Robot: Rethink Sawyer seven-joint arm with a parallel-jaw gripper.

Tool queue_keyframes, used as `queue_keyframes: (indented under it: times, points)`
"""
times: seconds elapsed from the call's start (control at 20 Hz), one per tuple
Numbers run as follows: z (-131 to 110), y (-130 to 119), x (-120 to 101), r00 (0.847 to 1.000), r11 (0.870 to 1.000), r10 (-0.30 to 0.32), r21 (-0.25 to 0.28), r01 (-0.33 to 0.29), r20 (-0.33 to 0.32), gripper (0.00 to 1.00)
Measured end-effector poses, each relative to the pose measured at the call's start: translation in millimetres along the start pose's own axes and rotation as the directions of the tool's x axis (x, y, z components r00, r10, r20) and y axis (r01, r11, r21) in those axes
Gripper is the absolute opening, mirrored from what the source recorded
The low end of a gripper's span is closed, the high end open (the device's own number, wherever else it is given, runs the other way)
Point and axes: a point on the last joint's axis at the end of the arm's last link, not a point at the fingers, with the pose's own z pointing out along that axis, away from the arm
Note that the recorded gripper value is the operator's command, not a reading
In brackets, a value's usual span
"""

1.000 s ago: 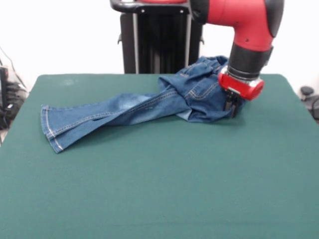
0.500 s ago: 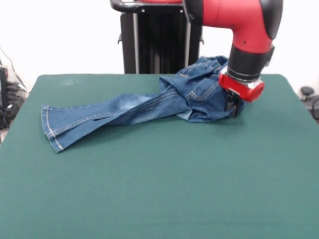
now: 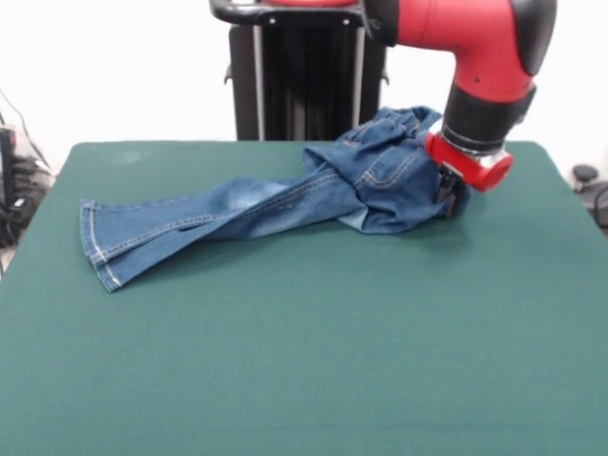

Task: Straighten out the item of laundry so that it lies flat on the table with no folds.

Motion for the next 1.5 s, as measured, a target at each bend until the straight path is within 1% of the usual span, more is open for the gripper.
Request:
queue_keyframes:
  times: [0.1,0.2,0.3,0.35,0.45,0.65,1.05,1.1,1.5]
  points:
    - [-5.8,4.9,0.0,1.0,1.0,-0.004,0.001,0.004,0.0,0.0]
    - [-21.5,17.7,-0.7,1.0,1.0,-0.011,-0.01,0.011,0.001,0.0]
    - [-29.8,23.8,-1.7,1.0,1.0,-0.013,-0.016,0.013,0.002,0.0]
    - [-42.1,32.2,-4.1,1.0,1.0,-0.013,-0.026,0.013,0.003,0.0]
    - [-49.1,36.8,-5.8,1.0,0.999,-0.012,-0.033,0.012,0.004,0.0]
    - [-75.8,56.2,-16.4,1.0,0.997,-0.001,-0.071,0.002,0.02,0.0]
    - [-98.8,91.0,-32.8,0.999,0.989,0.033,-0.148,-0.027,0.036,0.0]
    - [-105.0,100.2,-36.0,0.998,0.985,0.045,-0.169,-0.038,0.036,0.0]
    - [-120.1,120.1,-39.2,0.997,0.975,0.073,-0.214,-0.065,0.029,0.0]
